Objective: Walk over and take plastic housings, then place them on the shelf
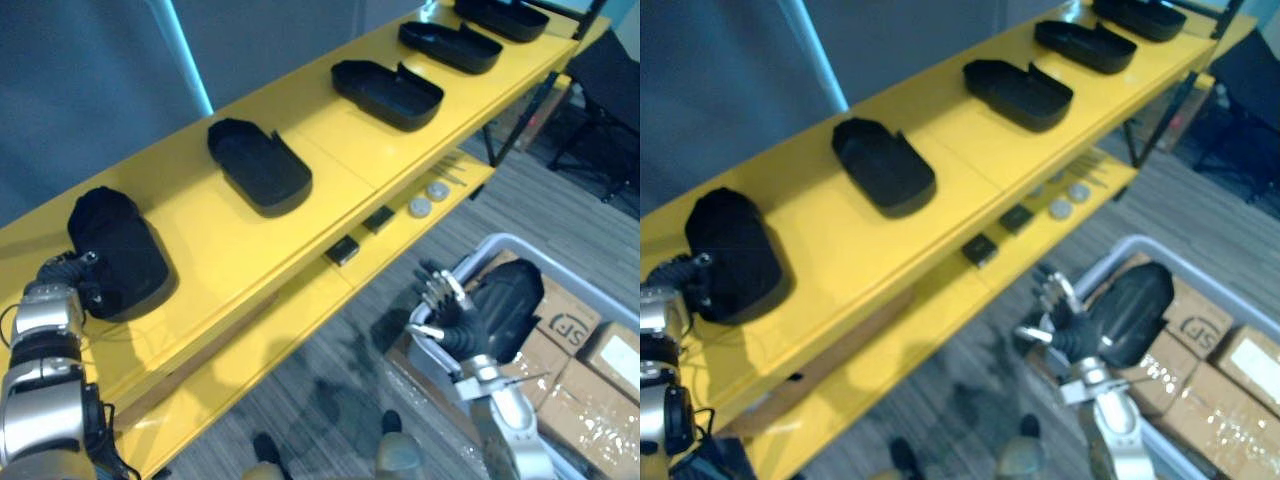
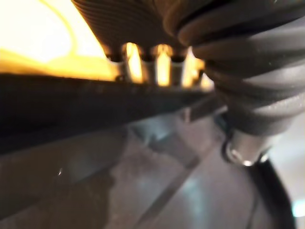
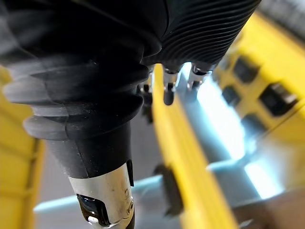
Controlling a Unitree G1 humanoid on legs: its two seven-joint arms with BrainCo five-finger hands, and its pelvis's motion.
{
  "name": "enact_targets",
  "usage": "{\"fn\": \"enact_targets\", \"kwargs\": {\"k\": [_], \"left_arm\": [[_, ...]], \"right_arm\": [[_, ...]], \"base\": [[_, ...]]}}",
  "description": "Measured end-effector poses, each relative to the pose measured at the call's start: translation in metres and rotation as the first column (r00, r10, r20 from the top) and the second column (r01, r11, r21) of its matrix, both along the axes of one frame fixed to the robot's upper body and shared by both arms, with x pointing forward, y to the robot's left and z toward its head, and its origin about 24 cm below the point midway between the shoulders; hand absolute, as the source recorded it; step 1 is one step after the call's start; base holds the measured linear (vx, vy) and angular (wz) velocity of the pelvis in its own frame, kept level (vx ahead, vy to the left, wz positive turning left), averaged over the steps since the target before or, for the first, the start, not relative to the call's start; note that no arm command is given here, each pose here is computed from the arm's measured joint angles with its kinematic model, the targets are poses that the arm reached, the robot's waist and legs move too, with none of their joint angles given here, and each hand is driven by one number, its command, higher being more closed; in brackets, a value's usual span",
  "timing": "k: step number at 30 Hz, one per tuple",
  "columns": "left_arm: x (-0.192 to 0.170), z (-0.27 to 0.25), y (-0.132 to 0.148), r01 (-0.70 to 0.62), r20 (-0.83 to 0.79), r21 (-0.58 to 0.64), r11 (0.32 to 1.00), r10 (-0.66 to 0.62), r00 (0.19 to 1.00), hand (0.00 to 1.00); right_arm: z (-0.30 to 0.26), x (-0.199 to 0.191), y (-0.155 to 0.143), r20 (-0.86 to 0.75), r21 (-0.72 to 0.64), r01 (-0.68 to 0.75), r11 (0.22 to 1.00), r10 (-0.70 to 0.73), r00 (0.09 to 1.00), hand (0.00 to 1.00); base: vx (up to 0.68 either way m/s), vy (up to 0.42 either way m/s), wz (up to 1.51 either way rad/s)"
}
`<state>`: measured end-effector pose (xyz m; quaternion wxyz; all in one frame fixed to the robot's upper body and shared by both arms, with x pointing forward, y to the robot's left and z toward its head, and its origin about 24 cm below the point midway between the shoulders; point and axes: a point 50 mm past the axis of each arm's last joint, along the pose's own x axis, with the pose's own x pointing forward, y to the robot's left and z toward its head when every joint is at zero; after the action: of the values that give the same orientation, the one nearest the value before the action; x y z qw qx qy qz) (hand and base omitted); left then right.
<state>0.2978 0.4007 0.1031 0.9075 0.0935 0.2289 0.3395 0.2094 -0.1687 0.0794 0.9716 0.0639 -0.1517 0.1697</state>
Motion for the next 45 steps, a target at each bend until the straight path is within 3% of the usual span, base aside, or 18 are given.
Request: {"fn": "enact_targets", "kwargs": {"k": [5,7,14,20,24,29,34,37,40,45], "left_arm": [[0.012,-0.004,-0.02,0.076,0.018,0.013,0.997,-0.076,0.997,0.0],[0.019,-0.01,-0.033,0.132,0.006,0.017,0.991,-0.132,0.991,0.0],[0.029,-0.009,-0.048,0.227,-0.016,0.068,0.972,-0.226,0.974,0.0],[0.037,0.0,-0.055,0.266,0.022,0.114,0.957,-0.27,0.963,0.0],[0.043,0.017,-0.063,0.291,0.143,0.159,0.943,-0.313,0.939,0.0],[0.022,0.046,-0.088,0.325,0.41,0.272,0.906,-0.415,0.813,0.0],[-0.06,0.005,-0.108,0.217,0.568,0.169,0.961,-0.275,0.776,0.0],[-0.117,-0.028,-0.112,0.015,0.582,0.047,0.999,-0.04,0.812,0.0],[-0.162,-0.049,-0.108,-0.209,0.551,-0.013,0.978,0.181,0.815,0.0],[-0.2,-0.074,-0.097,-0.43,0.488,0.025,0.902,0.365,0.793,0.0]], "right_arm": [[0.028,0.015,0.037,0.135,0.005,-0.222,0.975,0.219,0.966,0.0],[0.044,0.023,0.069,0.194,0.022,-0.378,0.926,0.367,0.91,0.0],[0.043,0.03,0.116,0.158,0.01,-0.522,0.853,0.514,0.843,0.0],[0.036,0.029,0.127,0.126,0.004,-0.558,0.83,0.553,0.823,0.0],[0.034,0.026,0.132,0.12,-0.029,-0.563,0.826,0.562,0.818,0.0],[0.021,0.024,0.121,0.079,-0.02,-0.525,0.851,0.525,0.848,0.0],[0.0,0.013,0.1,0.0,-0.012,-0.472,0.882,0.472,0.882,0.0],[-0.009,0.005,0.095,-0.035,0.006,-0.462,0.887,0.462,0.886,0.0],[-0.013,-0.001,0.104,-0.049,0.023,-0.483,0.875,0.484,0.874,0.0],[-0.017,-0.001,0.131,-0.074,0.033,-0.492,0.87,0.493,0.867,0.0]], "base": [[0.01,-0.001,0.24],[0.01,-0.007,0.28],[0.01,-0.006,0.22],[-0.01,-0.007,0.08],[-0.02,-0.004,0.02],[0.01,-0.008,0.06],[0.01,-0.028,0.15],[-0.07,-0.04,0.27],[-0.05,-0.02,0.25],[-0.02,-0.013,0.23]]}}
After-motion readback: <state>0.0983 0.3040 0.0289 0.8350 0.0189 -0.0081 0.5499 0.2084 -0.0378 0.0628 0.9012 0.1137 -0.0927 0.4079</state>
